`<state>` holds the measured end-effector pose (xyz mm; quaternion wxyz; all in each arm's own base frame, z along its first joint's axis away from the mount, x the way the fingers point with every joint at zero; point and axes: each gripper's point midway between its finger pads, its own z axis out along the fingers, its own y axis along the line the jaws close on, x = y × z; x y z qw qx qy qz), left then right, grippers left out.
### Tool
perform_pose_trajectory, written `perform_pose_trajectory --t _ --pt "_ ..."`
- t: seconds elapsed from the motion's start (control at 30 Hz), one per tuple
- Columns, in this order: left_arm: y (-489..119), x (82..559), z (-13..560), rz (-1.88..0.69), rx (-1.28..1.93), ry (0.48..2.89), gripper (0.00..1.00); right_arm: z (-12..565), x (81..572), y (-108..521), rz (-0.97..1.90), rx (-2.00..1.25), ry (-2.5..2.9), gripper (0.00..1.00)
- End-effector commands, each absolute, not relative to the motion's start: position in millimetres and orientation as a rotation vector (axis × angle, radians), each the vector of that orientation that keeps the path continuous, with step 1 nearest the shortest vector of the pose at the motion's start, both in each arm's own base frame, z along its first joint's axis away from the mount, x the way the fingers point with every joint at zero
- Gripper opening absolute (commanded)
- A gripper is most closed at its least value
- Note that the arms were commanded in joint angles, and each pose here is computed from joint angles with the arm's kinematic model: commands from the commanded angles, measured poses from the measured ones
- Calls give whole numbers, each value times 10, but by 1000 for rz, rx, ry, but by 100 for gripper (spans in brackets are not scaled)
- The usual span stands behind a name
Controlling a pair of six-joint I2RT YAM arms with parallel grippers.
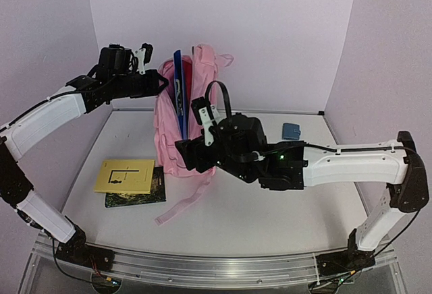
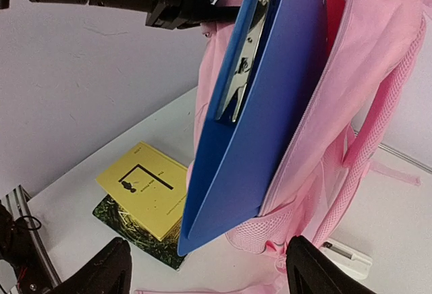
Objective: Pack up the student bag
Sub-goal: Place the files in the student bag.
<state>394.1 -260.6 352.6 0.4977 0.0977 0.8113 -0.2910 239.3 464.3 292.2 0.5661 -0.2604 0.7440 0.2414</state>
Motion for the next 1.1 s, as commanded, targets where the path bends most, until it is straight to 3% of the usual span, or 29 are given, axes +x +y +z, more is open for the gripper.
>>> perform_pose_trajectory --t 0.0,0.1,0.27,0.5,0.67,0.87,1.07 --pt "-2584 3828 3494 -703 248 2010 0 3077 2537 4739 530 -521 1661 74" --pt "-2574 3826 3509 -698 247 2007 0 3039 2644 4757 468 -475 1648 67" --pt "-2579 3822 3512 -699 251 2010 0 3052 2783 4745 377 -403 1625 46" --pt "-2586 3818 3491 -704 254 2018 0 3190 2884 4772 327 -347 1591 27" --pt "-2589 3800 3514 -709 261 2015 0 3464 2842 4722 377 -322 1567 0" --pt "-2569 3800 3546 -689 276 2003 0 3912 2812 4490 455 -176 1638 0" --pt "-2607 3801 3568 -687 323 1979 1 3991 2836 4481 424 -132 1756 0"
